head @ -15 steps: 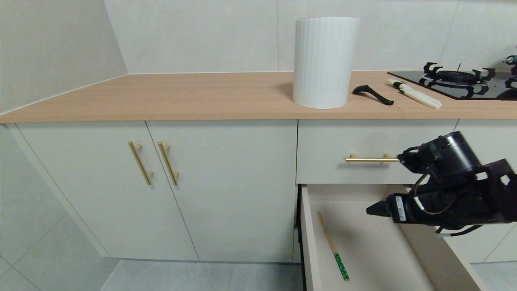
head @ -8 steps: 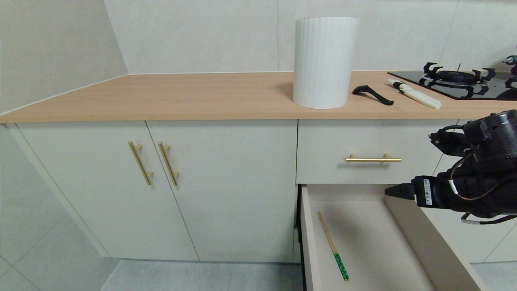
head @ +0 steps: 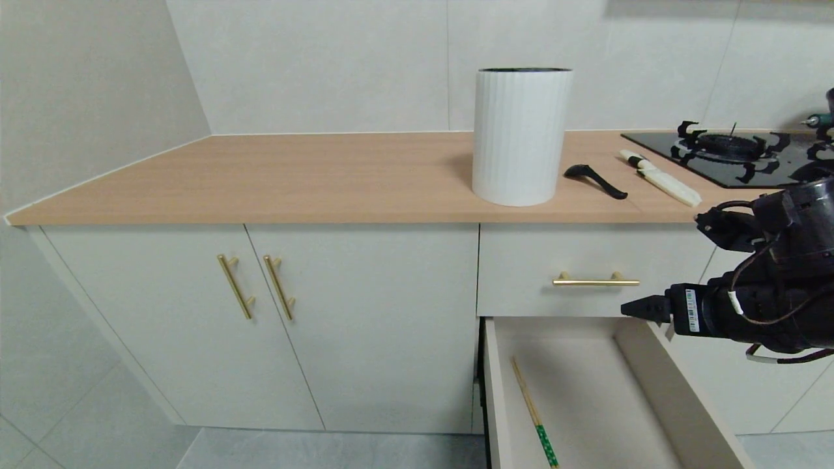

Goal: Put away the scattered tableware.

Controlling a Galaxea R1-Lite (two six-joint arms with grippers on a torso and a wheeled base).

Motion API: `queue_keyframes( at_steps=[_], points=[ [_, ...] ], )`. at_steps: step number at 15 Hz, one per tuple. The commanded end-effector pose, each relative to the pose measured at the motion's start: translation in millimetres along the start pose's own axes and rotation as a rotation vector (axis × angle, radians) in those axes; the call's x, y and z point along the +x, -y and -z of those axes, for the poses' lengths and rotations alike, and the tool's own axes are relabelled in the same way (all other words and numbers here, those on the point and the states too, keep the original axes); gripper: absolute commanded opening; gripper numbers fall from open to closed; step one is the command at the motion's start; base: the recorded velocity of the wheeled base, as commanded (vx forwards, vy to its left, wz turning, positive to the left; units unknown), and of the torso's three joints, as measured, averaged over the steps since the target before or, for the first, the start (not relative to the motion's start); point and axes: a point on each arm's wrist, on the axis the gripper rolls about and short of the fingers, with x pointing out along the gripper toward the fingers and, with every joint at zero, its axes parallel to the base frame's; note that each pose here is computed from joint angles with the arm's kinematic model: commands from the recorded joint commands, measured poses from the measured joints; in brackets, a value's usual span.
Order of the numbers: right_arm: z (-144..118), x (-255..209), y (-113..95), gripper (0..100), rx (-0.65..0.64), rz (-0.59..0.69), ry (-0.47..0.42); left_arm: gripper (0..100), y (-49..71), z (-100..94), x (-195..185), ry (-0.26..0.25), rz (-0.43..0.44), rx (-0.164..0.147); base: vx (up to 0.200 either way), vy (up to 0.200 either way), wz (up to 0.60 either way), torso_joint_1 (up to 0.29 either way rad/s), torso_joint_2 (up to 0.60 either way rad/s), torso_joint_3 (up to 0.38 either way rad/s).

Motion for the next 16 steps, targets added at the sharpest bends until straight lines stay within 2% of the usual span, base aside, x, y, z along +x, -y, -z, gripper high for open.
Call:
queue_keyframes(
  at_steps=[1, 13, 16],
  points=[
    [1.9, 4.0, -0.2, 100, -0.007, 0.004, -0.016, 100, 0.0, 0.0, 0.1, -0.002, 0.000, 0.000, 0.000, 0.000, 0.00, 0.124, -0.53, -0.290],
    [2.4, 7.3, -0.4, 100, -0.021, 0.006, -0.023, 100, 0.0, 0.0, 0.1, -0.002, 0.000, 0.000, 0.000, 0.000, 0.00, 0.182, -0.47, -0.293],
    [2.2, 15.0, -0.1, 100, -0.062, 0.007, -0.009, 100, 0.0, 0.0, 0.1, -0.002, 0.000, 0.000, 0.000, 0.000, 0.00, 0.067, -0.16, -0.084]
  ],
)
